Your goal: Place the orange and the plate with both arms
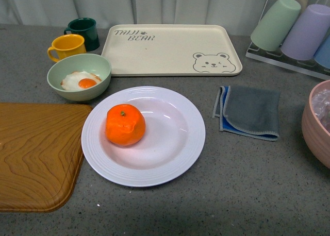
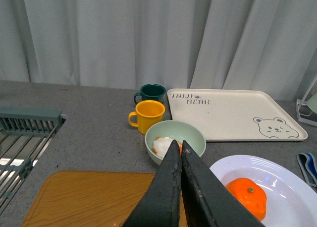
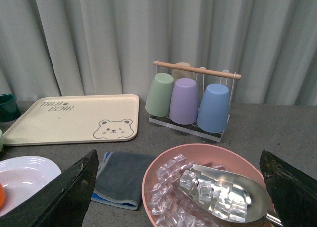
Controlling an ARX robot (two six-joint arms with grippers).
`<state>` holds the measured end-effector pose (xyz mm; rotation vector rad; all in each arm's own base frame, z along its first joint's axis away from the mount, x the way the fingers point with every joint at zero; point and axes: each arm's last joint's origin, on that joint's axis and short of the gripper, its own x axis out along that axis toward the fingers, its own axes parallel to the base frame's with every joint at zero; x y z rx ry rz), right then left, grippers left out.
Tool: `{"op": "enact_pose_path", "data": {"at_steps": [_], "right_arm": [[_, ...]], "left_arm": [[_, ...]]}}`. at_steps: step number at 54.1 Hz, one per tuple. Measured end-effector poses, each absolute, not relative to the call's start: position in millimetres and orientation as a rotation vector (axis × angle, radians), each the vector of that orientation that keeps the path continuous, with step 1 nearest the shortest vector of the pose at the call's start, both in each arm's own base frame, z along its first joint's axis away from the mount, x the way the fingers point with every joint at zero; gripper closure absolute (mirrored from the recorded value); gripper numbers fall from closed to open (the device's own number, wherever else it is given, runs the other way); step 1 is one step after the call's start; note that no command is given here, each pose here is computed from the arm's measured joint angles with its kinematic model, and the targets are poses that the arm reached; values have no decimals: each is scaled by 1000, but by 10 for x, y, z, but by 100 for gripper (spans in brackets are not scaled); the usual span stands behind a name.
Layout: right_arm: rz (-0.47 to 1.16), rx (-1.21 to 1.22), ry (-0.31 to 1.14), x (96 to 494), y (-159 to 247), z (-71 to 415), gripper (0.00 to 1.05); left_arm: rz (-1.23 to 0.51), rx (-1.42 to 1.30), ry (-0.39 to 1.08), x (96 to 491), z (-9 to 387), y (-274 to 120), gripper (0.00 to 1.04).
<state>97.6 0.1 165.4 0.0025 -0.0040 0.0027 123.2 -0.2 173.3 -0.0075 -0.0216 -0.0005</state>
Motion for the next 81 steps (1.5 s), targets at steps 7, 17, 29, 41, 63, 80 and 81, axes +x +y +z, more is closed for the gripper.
{"op": "enact_pose_path", "data": {"at_steps": [7,17,29,41,63,80,81], "right_arm": [[3,2,-4,976,1,1654,9],[3,2,-4,976,1,1654,9],[3,2,-4,976,1,1654,9],[3,3,-4,976,1,1654,9],[-81,-116,177,1002,21,1642,9],[251,3,415,1627,483,1498,9],[269,24,435,1681,515,1471,9]], "left_arm": [[0,-7,-23,1195,1737,-2,101],[0,-7,-24,1136,1737,-2,101],[0,-7,-23,1092,1733,-2,101],[-3,-7,-9,976,1698,-2,101],[-2,-7,-18,967,1703,-3,56],[-2,-5,-18,967,1704,-2,6],[-2,-6,-18,967,1704,-2,7]]}}
